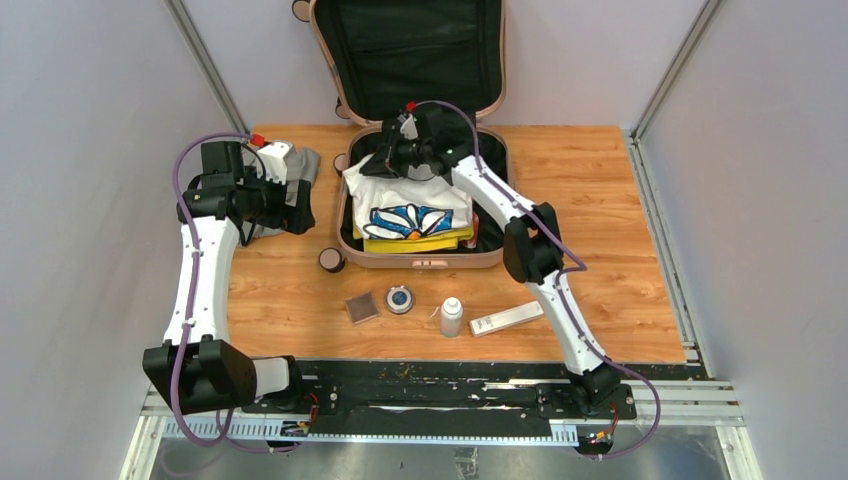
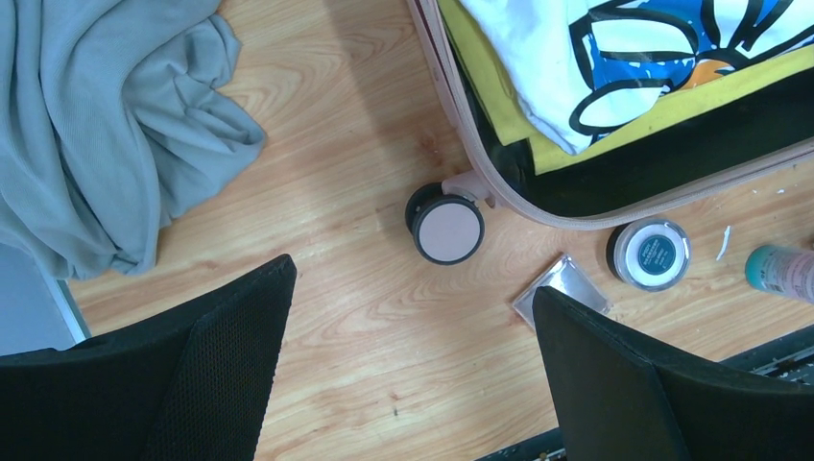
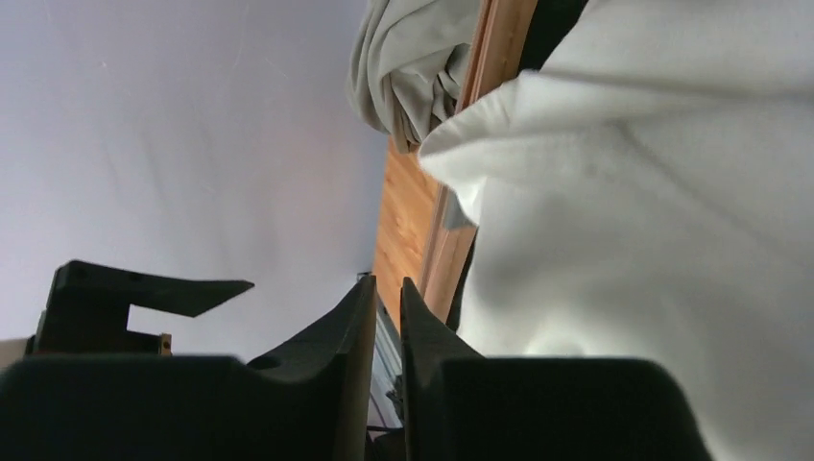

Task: Pack the luggage
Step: Place the clothes in the luggage.

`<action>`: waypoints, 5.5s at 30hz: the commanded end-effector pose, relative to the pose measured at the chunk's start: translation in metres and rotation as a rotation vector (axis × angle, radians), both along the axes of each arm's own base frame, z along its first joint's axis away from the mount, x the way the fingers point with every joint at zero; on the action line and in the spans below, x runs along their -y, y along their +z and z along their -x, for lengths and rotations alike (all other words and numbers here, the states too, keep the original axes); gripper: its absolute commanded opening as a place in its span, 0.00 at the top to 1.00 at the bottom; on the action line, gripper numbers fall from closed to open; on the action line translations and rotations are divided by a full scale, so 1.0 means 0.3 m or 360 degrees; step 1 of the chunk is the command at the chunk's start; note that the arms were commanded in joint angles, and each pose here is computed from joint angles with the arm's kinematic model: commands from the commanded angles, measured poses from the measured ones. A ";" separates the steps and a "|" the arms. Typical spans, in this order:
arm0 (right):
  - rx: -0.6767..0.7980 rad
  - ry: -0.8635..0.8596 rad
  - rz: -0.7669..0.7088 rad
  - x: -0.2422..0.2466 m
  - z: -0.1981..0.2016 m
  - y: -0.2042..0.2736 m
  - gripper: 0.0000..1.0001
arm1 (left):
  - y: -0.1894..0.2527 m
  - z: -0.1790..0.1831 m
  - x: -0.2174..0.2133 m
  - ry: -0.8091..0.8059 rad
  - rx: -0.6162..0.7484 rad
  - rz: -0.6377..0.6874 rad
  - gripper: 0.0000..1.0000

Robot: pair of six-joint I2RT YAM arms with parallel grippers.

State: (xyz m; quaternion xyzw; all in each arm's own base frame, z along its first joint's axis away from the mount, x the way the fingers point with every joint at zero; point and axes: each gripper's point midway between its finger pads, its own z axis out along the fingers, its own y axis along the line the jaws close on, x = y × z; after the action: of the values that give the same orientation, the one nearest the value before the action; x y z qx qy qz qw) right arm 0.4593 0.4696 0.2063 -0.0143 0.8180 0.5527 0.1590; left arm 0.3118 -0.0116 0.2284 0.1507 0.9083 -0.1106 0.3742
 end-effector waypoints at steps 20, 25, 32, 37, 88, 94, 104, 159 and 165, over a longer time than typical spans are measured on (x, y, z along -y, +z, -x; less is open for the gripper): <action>-0.0144 -0.0840 0.0543 0.178 -0.304 -0.557 0.99 | -0.065 0.003 -0.035 0.0026 -0.0086 -0.0073 0.00; 0.0042 -0.0625 0.0110 0.032 -0.324 -0.277 0.87 | -0.066 0.010 -0.039 0.0023 -0.0080 -0.0092 0.00; 0.0017 -0.0512 -0.0013 -0.026 -0.273 -0.264 0.87 | -0.057 -0.002 -0.033 0.0031 -0.0081 -0.0063 0.00; -0.0068 -0.0542 0.0049 -0.035 -0.266 -0.385 0.88 | -0.051 0.003 -0.040 0.0040 -0.0066 -0.0086 0.00; -0.0219 -0.0931 0.0646 0.784 -0.300 -0.413 0.56 | -0.100 -0.317 0.420 -0.0430 -0.0036 -0.0291 0.00; -0.0108 -0.1048 0.0830 0.902 -0.318 -0.326 0.53 | -0.206 -0.466 0.454 -0.0376 -0.0056 -0.0504 0.00; 0.0303 -0.1073 0.0843 0.953 -0.243 0.105 0.46 | -0.391 -0.476 0.407 -0.0364 -0.0037 -0.0839 0.00; -0.0032 -0.0359 0.0617 0.669 0.239 -0.158 0.35 | -0.404 -0.394 0.303 -0.0323 -0.0056 -0.1022 0.00; 0.0244 -0.0352 0.0717 0.756 0.382 -0.026 0.13 | -0.155 -0.386 0.317 -0.0274 0.0133 -0.0889 0.00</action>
State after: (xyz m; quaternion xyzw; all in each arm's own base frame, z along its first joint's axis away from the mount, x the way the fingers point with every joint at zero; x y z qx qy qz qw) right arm 0.3766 0.2672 0.1681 0.0435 0.9031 0.3657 0.2208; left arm 0.4220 -0.1147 0.1175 0.3609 0.8823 0.1086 0.2821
